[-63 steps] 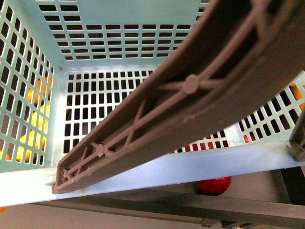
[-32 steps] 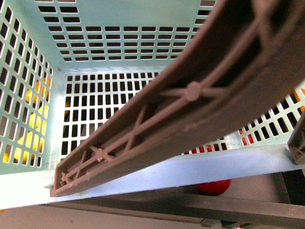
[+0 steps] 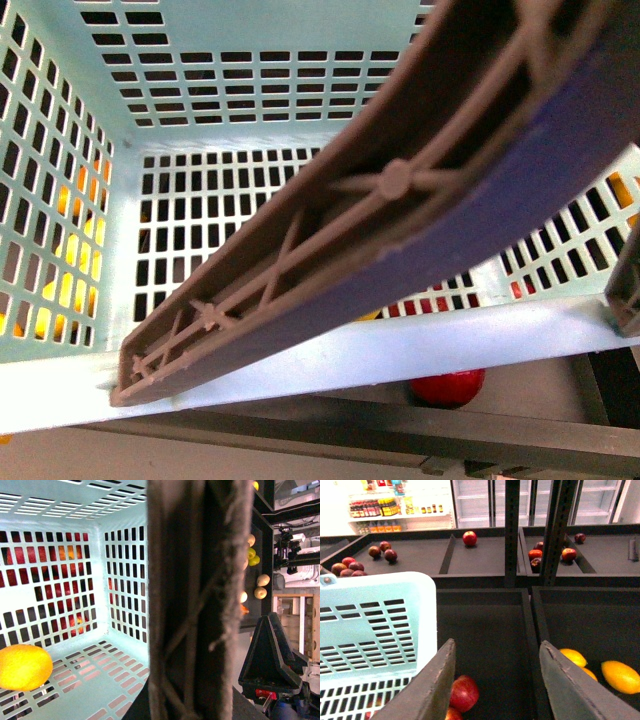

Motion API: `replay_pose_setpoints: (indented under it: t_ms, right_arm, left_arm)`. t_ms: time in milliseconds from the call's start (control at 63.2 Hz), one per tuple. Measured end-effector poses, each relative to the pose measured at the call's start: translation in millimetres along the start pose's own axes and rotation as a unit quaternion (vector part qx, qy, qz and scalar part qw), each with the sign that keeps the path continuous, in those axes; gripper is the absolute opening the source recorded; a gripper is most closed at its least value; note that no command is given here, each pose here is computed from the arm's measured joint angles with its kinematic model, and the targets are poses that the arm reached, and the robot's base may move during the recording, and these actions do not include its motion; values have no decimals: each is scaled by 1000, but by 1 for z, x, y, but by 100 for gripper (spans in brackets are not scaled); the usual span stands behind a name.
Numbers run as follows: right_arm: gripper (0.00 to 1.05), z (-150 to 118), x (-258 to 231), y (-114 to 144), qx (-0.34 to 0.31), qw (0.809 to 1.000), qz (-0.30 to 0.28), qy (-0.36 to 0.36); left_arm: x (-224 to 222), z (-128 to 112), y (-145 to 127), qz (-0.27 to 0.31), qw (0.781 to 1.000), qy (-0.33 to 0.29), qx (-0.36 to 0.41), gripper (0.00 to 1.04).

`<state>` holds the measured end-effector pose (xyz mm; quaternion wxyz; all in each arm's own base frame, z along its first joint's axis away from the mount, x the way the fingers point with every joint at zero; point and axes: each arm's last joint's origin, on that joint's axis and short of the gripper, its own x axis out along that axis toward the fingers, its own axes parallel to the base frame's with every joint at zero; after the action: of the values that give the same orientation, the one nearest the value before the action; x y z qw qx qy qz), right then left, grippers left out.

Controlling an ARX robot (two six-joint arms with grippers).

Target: Pick lemon and mango into basket

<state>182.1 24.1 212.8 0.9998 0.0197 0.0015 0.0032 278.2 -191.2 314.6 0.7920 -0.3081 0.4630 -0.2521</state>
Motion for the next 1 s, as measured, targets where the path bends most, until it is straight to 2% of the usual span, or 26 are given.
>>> replay_pose_setpoints:
  t_ms: [158,253,364,633,918,997]
  right_arm:
    - [15,-15,-16,-9,-12,1000,-1,3]
    - [2,-18,-21,-11,-14,1000,-2,3]
    - [2,-23,-28,-16,-17,1000,12,4]
    - [2,-34,-45,-25,-17,1000,-3,3]
    - [64,-34,-47,-25,-18,1000,-3,0]
    - [76,-34,-47,-25,-18,1000,-4,0]
  left_arm:
    - [0,0,0,0,1000,0,0,5]
    - [0,0,0,0,1000,0,0,5]
    - [0,0,0,0,1000,0,0,5]
    - [0,0,0,0,1000,0,0,5]
    - [0,0,0,0,1000,0,0,5]
    - [0,-1,-1,0,1000,1,1,5]
